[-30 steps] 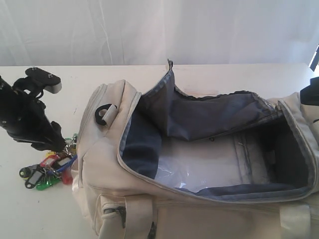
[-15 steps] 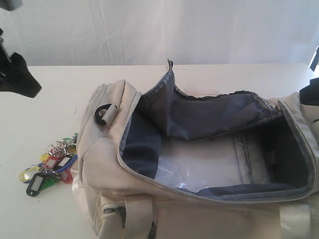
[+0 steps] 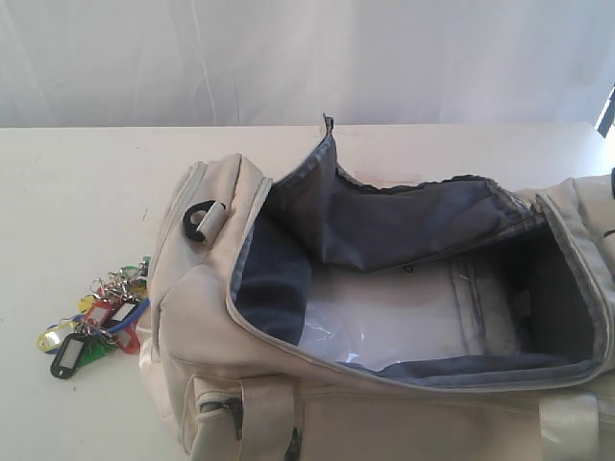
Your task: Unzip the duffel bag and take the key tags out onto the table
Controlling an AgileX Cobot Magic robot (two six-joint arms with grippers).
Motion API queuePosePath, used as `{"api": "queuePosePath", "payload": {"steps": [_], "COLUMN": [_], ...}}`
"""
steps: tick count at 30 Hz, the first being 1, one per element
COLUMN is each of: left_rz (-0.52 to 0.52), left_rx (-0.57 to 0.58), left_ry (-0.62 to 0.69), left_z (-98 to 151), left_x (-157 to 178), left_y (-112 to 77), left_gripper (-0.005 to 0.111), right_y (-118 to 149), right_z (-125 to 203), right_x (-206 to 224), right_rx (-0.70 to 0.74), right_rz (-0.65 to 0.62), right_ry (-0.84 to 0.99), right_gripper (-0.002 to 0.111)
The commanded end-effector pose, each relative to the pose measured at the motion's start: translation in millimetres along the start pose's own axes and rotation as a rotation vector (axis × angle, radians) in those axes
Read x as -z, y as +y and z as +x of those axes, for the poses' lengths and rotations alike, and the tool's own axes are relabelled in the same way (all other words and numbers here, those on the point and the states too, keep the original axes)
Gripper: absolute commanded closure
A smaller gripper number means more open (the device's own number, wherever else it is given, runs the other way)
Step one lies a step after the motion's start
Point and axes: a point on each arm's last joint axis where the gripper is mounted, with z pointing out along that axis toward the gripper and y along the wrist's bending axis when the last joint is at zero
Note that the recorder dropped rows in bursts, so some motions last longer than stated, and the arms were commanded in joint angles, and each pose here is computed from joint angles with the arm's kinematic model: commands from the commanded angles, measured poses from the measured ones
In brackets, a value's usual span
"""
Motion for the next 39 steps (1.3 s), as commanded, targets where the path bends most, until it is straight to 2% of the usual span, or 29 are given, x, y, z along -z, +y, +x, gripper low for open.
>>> {"api": "queuePosePath", "payload": {"steps": [1,5,25,28,33,39], "left_rz": [-0.022,-0.048,-0.03,-0.063,-0.197,-0.268], "left_rx": [0.023,0.02,0.03,0.037,0.049,-0.004], "left_ry": [-0.104,-0.17,-0.164,-0.172,-0.26,-0.419], "left_z": [23.7,31.3,32.9,34.5,48.0,76.0], "left_x": [18.2,18.4,16.1,19.0,41.8,75.7], "left_y": [-13.2,-14.8,-16.1,-16.8,-31.5,-59.6], "left_gripper": [0.107,0.107,0.107,0.107,0.107,0.107], "right_y": [11.3,14.8,15.8,15.8,15.7,15.6], "right_z": [6.5,7.7,10.3,10.3,10.2,10.0], "right_x": [24.3,33.1,32.9,32.9,32.9,32.9], "right_rx": [0.044,0.058,0.039,0.039,0.039,0.039], "right_rz": [0.002,0.012,-0.001,-0.001,0.0,0.001], "right_ry": [-0.084,-0.13,-0.101,-0.101,-0.103,-0.105], "right_gripper": [0.108,0.108,0.108,0.108,0.108,0.108]}}
